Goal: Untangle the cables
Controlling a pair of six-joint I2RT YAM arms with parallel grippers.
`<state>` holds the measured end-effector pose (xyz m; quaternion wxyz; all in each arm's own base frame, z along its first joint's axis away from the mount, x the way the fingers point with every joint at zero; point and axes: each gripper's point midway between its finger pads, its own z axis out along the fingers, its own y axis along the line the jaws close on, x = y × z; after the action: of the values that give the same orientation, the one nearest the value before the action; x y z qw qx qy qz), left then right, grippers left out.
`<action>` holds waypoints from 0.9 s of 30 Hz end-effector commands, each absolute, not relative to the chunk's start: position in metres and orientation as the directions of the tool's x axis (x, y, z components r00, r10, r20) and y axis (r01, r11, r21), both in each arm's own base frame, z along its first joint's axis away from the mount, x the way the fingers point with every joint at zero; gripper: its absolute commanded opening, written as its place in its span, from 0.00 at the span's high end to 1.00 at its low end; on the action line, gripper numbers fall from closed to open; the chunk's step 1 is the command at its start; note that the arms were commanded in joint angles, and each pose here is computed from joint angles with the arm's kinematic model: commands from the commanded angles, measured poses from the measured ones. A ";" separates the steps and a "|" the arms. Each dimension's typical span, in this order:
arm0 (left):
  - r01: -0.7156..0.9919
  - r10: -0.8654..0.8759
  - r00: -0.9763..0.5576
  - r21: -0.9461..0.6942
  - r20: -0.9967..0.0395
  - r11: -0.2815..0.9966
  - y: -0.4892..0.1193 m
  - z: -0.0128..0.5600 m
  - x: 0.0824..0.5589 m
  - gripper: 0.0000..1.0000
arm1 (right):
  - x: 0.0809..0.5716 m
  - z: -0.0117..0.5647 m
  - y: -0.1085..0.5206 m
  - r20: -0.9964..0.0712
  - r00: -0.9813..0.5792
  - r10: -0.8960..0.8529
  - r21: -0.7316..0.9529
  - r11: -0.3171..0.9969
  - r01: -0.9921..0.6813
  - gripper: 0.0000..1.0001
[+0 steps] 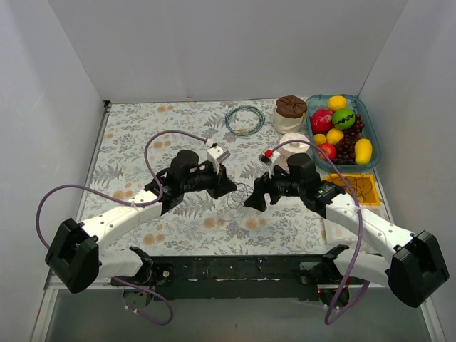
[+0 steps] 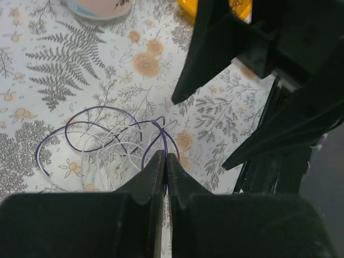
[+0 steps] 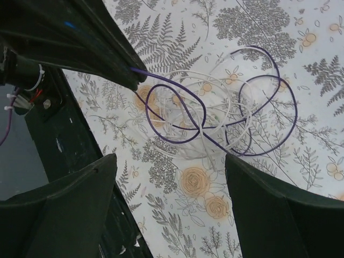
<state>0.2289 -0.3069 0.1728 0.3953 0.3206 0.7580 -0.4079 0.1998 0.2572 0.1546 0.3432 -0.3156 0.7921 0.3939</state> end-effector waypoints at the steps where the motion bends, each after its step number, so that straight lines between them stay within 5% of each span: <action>1: 0.873 0.169 -0.394 -0.310 -0.904 0.377 -0.306 0.226 0.214 1.00 | 0.217 0.206 0.282 -0.890 -0.430 -0.149 0.340 0.411 -0.846 0.12; 12: 0.963 0.050 0.094 0.104 -0.994 0.249 -0.297 0.353 0.201 1.00 | 0.223 0.312 0.271 -0.987 -0.155 -0.038 0.124 0.425 -0.896 0.04; 17: 0.969 0.048 0.116 0.123 -0.992 0.213 -0.297 0.356 0.192 1.00 | 0.220 0.347 0.261 -0.998 -0.054 -0.014 0.042 0.454 -0.890 0.02; 22: 0.969 0.005 0.138 0.136 -0.990 0.207 -0.299 0.372 0.191 1.00 | 0.208 0.372 0.280 -0.999 -0.016 0.038 0.029 0.345 -0.938 0.02; 27: 0.967 0.003 0.151 0.149 -0.988 0.209 -0.298 0.373 0.191 1.00 | 0.206 0.358 0.302 -0.999 -0.031 -0.023 0.023 0.318 -0.948 0.04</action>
<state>0.1967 -0.2994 0.3464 0.5623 0.4705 0.5428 -0.4097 0.2089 0.2887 0.3434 0.5513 -0.3940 0.6079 0.4138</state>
